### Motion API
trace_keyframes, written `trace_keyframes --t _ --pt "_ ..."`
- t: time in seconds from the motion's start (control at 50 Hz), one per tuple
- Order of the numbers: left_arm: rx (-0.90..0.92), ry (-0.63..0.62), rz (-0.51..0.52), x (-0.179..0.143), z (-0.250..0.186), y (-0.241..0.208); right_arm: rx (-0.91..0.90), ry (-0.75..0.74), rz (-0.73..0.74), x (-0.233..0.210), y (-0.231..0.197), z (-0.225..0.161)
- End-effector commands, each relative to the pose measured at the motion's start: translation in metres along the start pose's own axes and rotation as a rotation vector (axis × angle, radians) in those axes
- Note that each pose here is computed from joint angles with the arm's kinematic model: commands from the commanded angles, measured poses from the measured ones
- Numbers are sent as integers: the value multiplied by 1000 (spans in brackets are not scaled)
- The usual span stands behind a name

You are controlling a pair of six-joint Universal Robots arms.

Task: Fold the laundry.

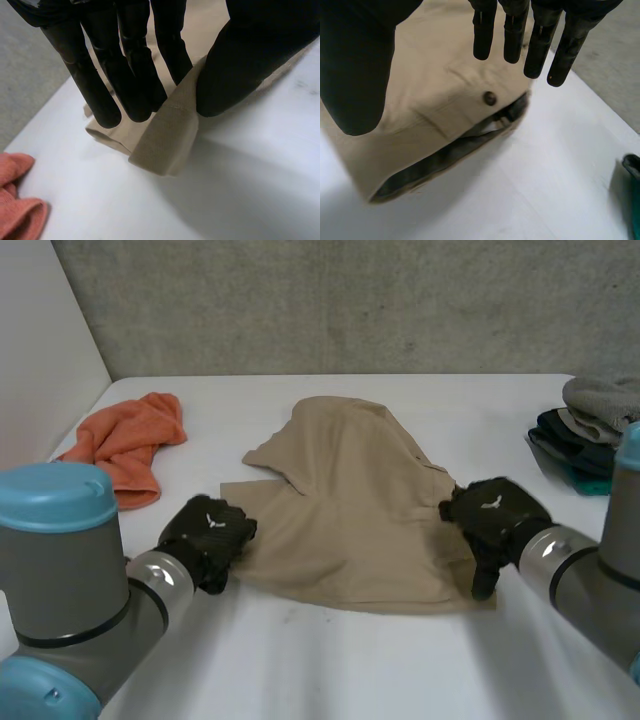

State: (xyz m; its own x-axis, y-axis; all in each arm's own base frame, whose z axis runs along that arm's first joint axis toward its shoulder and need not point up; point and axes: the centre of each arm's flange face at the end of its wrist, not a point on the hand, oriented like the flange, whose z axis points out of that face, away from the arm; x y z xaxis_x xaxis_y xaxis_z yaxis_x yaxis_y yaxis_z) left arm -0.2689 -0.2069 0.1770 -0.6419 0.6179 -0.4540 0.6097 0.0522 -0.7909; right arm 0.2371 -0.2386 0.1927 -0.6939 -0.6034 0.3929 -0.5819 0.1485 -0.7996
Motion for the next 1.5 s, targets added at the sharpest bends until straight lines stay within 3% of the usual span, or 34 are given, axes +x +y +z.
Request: trace_keyframes --t 0.02,0.32,0.6,0.72,0.8,0.9,0.96,1.02,1.16,1.26,1.36,1.5 --pt "105 -72 -5 -18 15 -24 -1 25 105 15 4 6" --pt "129 -103 -6 -30 58 -30 -56 -38 129 -5 29 11" --pt "117 -116 -15 -36 63 -27 -30 -20 104 -8 42 39" --pt "26 -48 2 -20 49 -14 30 6 64 -3 29 33" --pt "-93 35 5 -10 15 -6 61 28 -31 6 5 -1" --pt "-262 163 45 5 -34 8 -136 -107 -174 -5 16 -37" --pt "-330 238 126 17 -54 20 -212 -163 -230 -9 22 -47" --pt "-347 276 193 26 -60 28 -219 -189 -262 -12 23 -49" --pt "-345 256 220 26 -28 35 -237 -200 -265 -15 32 -26" --pt "-285 171 223 12 12 19 -203 -150 -265 -4 18 -3" --pt "-124 -11 218 -21 57 -23 -15 14 -227 19 -35 27" --pt "364 -420 186 -99 100 -121 339 319 -225 72 -116 55"
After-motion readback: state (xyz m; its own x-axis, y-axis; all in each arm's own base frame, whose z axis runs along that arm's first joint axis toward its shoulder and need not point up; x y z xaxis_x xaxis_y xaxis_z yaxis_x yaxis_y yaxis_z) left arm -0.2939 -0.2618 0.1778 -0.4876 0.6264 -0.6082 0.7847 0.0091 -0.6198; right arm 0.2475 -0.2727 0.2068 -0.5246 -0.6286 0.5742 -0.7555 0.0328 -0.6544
